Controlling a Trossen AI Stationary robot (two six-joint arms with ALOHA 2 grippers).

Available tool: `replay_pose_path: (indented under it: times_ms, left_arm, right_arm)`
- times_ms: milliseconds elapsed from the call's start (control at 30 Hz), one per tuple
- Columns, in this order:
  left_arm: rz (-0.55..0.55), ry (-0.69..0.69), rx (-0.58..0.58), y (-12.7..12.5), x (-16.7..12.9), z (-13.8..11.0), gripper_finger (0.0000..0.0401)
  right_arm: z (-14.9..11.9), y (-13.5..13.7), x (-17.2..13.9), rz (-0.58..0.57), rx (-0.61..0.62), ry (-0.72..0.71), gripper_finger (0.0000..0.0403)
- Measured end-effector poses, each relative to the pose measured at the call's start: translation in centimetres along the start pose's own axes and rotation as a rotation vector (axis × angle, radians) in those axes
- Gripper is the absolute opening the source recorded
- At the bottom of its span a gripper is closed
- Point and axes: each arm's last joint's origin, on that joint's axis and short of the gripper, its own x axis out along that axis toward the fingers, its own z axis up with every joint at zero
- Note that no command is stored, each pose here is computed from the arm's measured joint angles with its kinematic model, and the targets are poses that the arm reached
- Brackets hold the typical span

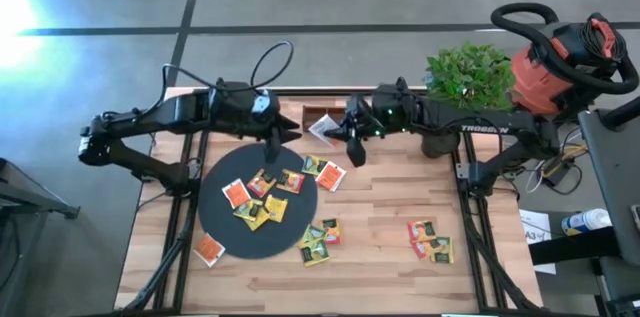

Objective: Pick & Place Tea
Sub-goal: Put the orange tea bag into the left section of the wooden organizer

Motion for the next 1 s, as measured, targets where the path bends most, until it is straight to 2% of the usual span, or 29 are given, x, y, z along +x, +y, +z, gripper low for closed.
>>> replay_pose_path:
  times_ms: [233,367,500,567,767,833,1000]
  left_arm:
    - [0.000,-0.009,0.048,0.0,-0.2,0.1,0.0131]
    - [-0.001,-0.009,0.050,0.0,-0.2,0.1,0.0131]
    - [-0.003,-0.012,0.050,0.0,-0.2,0.1,0.0131]
    - [-0.040,-0.014,0.048,0.0,-0.2,0.2,0.0131]
    - [-0.295,0.038,0.026,0.1,0.3,0.4,0.0131]
    - [-0.323,0.063,0.021,0.1,1.0,0.3,0.0131]
    - [-0.317,0.129,0.009,0.4,3.4,-0.3,0.0131]
  right_arm:
    - [-1.1,5.0,0.1,-0.108,-0.094,-0.021,0.0013]
    - [-2.2,7.9,0.0,-0.256,-0.160,-0.047,0.0013]
    - [-2.8,9.5,-0.2,-0.361,-0.111,-0.099,0.0013]
    - [-3.2,9.7,0.1,-0.352,-0.059,-0.111,0.0013]
    - [-5.1,9.9,2.4,-0.282,0.025,-0.108,0.0013]
    - [-5.6,10.1,3.0,-0.281,0.021,-0.093,0.0013]
    - [-5.5,10.5,3.8,-0.280,-0.001,-0.090,0.0013]
